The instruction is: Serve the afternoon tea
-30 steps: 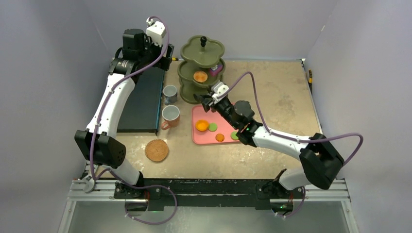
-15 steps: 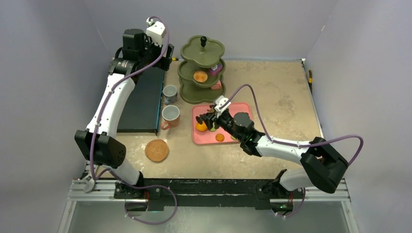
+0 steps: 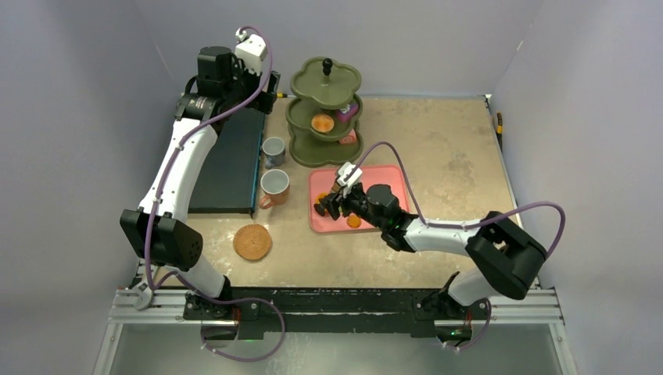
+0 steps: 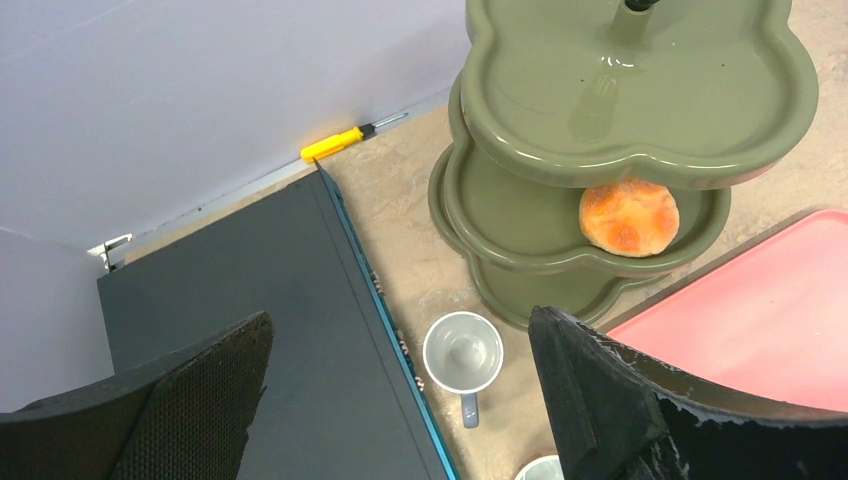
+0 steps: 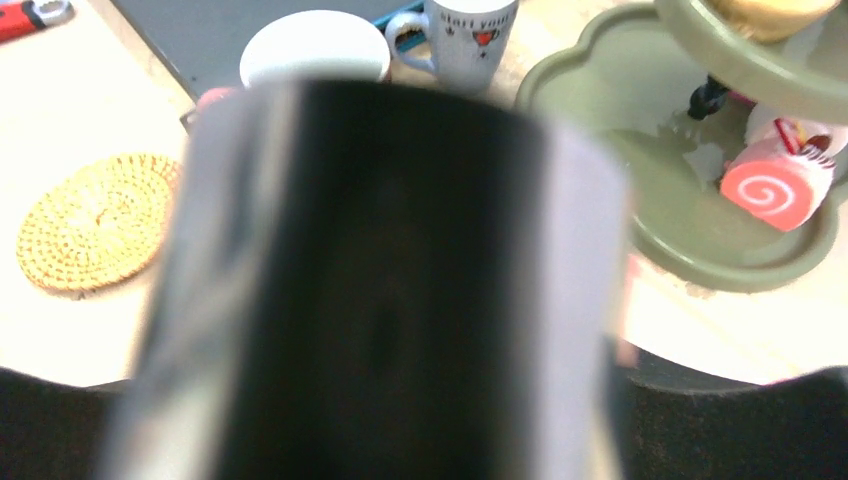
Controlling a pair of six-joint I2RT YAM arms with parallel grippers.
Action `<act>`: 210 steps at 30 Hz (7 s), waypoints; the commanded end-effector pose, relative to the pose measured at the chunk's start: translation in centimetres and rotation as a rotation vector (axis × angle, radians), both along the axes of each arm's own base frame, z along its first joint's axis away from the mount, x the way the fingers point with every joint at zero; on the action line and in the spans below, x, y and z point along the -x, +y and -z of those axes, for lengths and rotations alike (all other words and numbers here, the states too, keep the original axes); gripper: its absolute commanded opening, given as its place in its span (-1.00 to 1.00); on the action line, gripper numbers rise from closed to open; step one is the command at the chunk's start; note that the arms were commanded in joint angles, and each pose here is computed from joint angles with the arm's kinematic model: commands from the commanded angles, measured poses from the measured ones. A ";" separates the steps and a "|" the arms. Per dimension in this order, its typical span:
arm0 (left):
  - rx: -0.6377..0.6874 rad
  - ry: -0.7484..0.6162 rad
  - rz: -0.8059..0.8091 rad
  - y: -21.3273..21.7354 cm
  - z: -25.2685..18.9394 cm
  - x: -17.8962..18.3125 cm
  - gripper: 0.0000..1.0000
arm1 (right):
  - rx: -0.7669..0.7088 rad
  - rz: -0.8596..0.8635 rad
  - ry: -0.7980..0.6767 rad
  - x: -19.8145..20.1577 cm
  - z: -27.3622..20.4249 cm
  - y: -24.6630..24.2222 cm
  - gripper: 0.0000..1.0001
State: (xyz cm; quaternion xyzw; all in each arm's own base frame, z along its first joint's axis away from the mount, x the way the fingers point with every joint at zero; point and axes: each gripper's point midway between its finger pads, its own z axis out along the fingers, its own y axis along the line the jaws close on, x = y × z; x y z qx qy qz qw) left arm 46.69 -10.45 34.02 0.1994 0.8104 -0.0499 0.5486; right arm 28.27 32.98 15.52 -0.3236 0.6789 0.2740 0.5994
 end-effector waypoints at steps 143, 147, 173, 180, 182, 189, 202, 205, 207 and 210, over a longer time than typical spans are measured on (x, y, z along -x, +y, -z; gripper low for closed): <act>-0.042 -0.054 0.017 1.3 -1.6 0.5 0.98 | -0.375 0.580 -0.316 -16.6 -2.9 3.9 -0.20; -0.035 -0.054 0.022 1.1 -1.6 0.3 0.98 | -0.398 0.603 -0.313 -17.2 -2.4 4.0 -0.18; -0.030 -0.061 0.032 1.0 -1.8 1.1 0.98 | -0.393 0.534 -0.253 -12.2 -5.6 1.7 0.31; -0.020 -0.077 0.039 1.0 -2.8 1.9 0.98 | -0.319 0.564 -0.156 -6.4 -4.0 -2.7 0.31; -0.021 -0.081 0.037 1.1 -3.0 2.1 0.98 | -0.298 0.575 -0.122 -4.8 -3.3 -3.9 0.31; -0.020 -0.080 0.046 1.0 -3.3 2.7 0.98 | -0.228 0.630 -0.022 -0.7 -1.3 -6.8 0.30; -0.010 -0.088 0.051 0.9 -4.1 3.2 0.98 | -0.169 0.687 0.084 2.1 2.0 -8.8 0.30; -0.008 -0.084 0.050 0.9 -4.0 3.3 0.98 | -0.159 0.692 0.094 2.3 2.9 -9.0 0.29; -0.006 -0.083 0.052 0.9 -4.1 3.4 0.98 | -0.154 0.690 0.096 2.4 3.2 -9.0 0.29; -0.001 -0.083 0.050 0.9 -4.2 3.4 0.98 | -0.145 0.681 0.094 2.4 3.6 -8.8 0.29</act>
